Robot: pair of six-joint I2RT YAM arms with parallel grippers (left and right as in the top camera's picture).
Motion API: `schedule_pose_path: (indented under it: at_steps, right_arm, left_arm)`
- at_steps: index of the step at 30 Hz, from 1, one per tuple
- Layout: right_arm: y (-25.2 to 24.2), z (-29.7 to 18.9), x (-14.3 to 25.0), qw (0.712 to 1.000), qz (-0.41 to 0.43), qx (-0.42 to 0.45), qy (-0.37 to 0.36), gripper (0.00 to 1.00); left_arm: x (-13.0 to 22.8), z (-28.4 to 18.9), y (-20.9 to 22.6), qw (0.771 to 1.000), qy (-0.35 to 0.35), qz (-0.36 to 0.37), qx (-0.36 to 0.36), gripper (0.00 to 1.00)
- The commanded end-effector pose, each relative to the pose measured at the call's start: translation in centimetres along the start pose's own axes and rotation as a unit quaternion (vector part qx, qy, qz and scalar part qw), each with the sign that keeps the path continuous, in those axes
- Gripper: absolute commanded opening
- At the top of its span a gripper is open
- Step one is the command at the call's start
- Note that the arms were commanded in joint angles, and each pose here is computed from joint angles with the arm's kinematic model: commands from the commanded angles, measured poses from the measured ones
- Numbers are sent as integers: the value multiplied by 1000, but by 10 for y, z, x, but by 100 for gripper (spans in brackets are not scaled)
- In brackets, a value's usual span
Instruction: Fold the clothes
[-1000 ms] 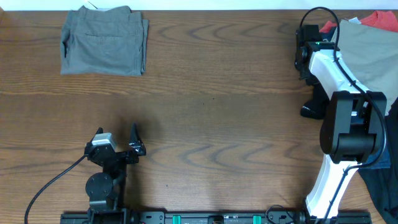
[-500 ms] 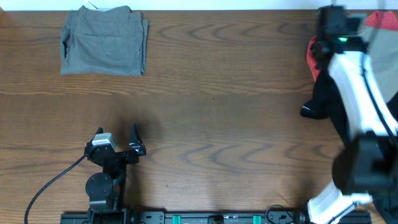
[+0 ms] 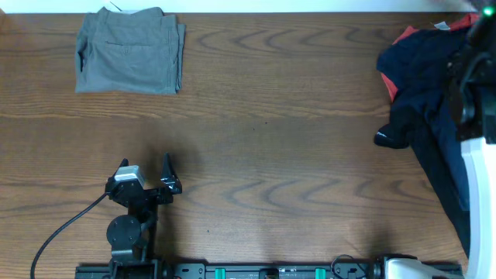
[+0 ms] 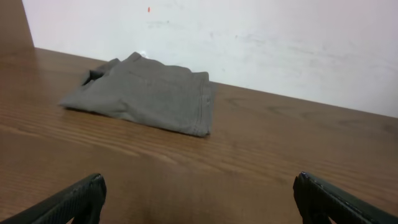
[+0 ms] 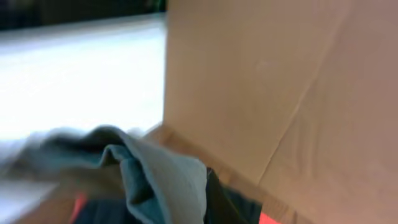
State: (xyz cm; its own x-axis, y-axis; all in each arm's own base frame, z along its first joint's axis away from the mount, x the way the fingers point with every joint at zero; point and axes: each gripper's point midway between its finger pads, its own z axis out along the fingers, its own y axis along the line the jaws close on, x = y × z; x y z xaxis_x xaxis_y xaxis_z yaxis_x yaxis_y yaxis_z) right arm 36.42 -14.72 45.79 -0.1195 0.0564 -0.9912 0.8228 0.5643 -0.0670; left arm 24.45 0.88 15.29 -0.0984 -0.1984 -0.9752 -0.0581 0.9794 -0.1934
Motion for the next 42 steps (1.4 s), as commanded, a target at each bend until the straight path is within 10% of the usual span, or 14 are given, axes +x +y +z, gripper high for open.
schedule_pose_path:
  at_steps: [1,16,42]
  right_arm:
    - [-52,-22,-51,995,13,84,-58,1]
    - [-107,-91,-156,981,54,128,-138,1]
    - [232,-261,-36,963,-53,-233,-129,4]
  left_arm:
    - [15,1,5,1000,20,7,-11,98]
    - [15,1,5,1000,20,7,-11,98]
    - [15,1,5,1000,20,7,-11,98]
